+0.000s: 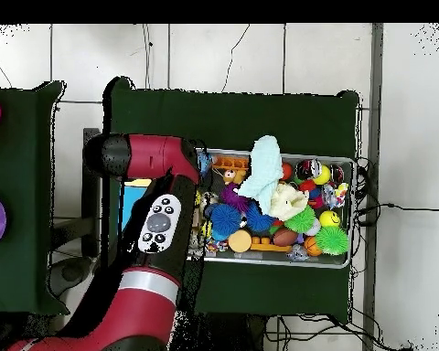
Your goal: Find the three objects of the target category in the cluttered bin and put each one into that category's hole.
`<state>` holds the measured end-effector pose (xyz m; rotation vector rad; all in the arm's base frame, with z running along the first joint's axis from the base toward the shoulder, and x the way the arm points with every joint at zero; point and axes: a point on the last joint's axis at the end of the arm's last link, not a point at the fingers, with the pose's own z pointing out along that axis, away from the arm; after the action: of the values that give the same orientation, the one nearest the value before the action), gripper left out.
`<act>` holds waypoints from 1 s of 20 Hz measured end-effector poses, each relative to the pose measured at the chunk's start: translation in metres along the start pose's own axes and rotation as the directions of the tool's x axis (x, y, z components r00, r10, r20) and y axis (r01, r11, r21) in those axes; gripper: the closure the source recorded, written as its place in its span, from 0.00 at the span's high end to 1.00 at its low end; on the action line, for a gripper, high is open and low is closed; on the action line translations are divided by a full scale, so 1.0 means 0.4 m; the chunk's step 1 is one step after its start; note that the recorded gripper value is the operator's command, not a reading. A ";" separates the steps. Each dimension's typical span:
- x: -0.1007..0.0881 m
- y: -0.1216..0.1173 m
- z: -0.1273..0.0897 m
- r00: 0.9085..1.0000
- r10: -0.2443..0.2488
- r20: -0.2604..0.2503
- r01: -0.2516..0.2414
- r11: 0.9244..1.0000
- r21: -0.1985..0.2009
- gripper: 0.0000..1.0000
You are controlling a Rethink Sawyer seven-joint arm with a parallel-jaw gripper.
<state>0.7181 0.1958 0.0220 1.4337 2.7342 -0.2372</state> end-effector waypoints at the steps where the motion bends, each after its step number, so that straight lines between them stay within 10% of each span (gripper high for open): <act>1: 0.000 0.000 0.000 1.000 0.001 -0.001 -0.001 1.000 0.000 1.00; 20: -0.015 -0.003 -0.081 0.999 0.034 -0.040 -0.036 0.998 -0.042 1.00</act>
<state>0.7215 0.1951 0.0549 1.4899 2.7241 -0.1494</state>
